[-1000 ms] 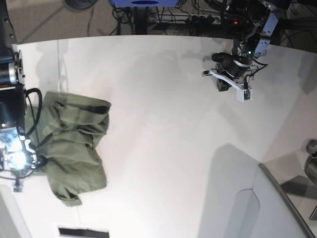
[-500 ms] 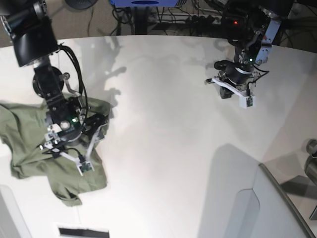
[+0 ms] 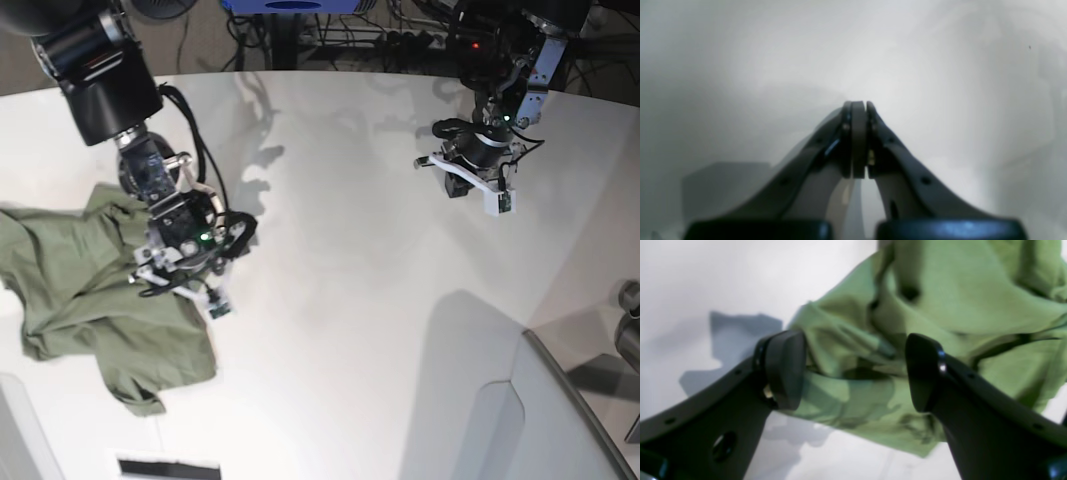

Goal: Layout the t-shirt on the table in an organized manner, then fold the t-shirt properly
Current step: 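Lift the shirt with the right gripper and shake it out, then lower the shirt with the right gripper and release it on the table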

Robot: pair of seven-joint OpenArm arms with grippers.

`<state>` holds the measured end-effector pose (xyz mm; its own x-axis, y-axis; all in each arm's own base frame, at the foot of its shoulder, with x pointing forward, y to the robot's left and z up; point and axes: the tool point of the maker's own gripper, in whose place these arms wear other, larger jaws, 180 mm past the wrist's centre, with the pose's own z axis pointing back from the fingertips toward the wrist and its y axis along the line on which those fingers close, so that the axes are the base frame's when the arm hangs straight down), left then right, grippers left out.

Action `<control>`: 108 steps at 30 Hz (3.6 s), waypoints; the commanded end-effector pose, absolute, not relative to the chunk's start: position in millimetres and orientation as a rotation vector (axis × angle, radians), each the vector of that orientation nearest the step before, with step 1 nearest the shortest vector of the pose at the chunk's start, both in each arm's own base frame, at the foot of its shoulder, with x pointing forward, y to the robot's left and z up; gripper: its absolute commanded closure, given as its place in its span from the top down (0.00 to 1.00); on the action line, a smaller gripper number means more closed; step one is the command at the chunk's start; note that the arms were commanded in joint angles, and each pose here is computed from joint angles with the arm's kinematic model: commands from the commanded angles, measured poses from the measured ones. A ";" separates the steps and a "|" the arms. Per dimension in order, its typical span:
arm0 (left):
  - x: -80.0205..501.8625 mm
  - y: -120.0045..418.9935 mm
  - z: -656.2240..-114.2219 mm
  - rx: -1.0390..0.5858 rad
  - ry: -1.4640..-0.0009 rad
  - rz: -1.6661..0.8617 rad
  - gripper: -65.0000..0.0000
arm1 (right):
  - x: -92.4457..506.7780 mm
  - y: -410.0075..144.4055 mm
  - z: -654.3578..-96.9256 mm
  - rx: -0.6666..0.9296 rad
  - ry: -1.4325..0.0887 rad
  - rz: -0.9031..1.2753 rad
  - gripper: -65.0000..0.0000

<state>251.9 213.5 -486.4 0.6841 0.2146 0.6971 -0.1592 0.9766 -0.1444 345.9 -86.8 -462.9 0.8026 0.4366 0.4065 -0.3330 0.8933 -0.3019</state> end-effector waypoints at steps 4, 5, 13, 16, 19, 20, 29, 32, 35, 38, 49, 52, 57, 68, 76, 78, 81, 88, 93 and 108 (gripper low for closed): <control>248.0 218.1 -488.8 -0.065 -0.764 0.211 0.00 | 353.0 -83.2 -471.9 -0.216 -0.500 0.429 0.63; 248.0 218.1 -488.8 -0.065 -0.764 0.211 0.00 | 350.4 -84.3 -478.0 -0.218 -0.488 0.433 0.55; 248.7 218.7 -488.3 -0.063 -0.765 0.210 0.00 | 362.9 -66.7 -434.7 -0.189 -0.568 0.418 0.00; 251.2 219.2 -487.0 -0.063 -0.771 0.211 0.00 | 365.9 -61.1 -381.5 -0.169 -0.662 0.395 0.00; 257.6 216.9 -484.6 -0.068 -0.778 0.205 0.00 | 366.6 -79.5 -335.5 -0.185 -0.717 0.390 0.00; 258.9 216.4 -484.0 -0.069 -0.780 0.204 0.00 | 367.4 -93.0 -323.4 -0.194 -0.722 0.363 0.00; 258.7 215.9 -484.2 -0.069 -0.780 0.201 0.00 | 368.7 -268.8 -360.6 -0.253 -0.529 -0.042 0.00; 255.5 214.8 -486.1 -0.071 -0.773 0.201 0.00 | 367.5 -305.6 -400.7 -0.176 -0.471 -0.216 0.00; 254.6 213.7 -486.8 -0.072 -0.771 0.201 0.00 | 355.0 -320.5 -440.9 -0.097 -0.350 -0.310 0.04; 254.5 213.0 -486.9 -0.074 -0.770 0.202 0.00 | 355.1 -322.8 -452.6 -0.076 -0.336 -0.325 0.22; 247.1 214.3 -490.5 -0.070 -0.755 0.200 0.00 | 360.2 -303.6 -372.4 -0.360 -0.620 -0.003 0.36; 247.3 215.5 -490.2 -0.068 -0.756 0.201 0.00 | 343.4 -246.2 -348.5 -0.358 -0.715 0.240 0.36; 248.6 215.0 -489.6 -0.069 -0.759 0.199 0.00 | 308.7 -167.9 -347.7 -0.292 -0.737 0.595 0.36; 248.2 215.0 -489.7 -0.002 -0.773 0.091 0.00 | 274.6 -93.8 -405.9 -0.188 -0.589 0.923 0.38; 241.2 214.6 -493.2 -0.002 -0.762 0.104 0.00 | 290.9 -93.1 -435.6 -0.188 -0.508 0.898 0.43; 240.4 214.6 -493.5 -0.002 -0.760 0.104 0.00 | 296.7 -94.0 -440.1 -0.191 -0.495 0.890 0.43; 240.3 215.2 -493.6 -0.001 -0.759 0.103 0.00 | 303.5 -95.8 -447.2 -0.186 -0.494 0.886 0.43; 239.7 217.0 -493.5 0.003 -0.758 0.102 0.00 | 300.7 -110.2 -469.9 -0.188 -0.429 0.875 0.34; 239.7 216.4 -493.6 0.002 -0.758 0.103 0.00 | 309.2 -102.8 -463.8 -0.186 -0.444 0.871 0.00; 241.3 217.7 -492.6 0.005 -0.762 0.100 0.00 | 372.3 6.0 -245.4 -0.086 -0.970 0.728 0.00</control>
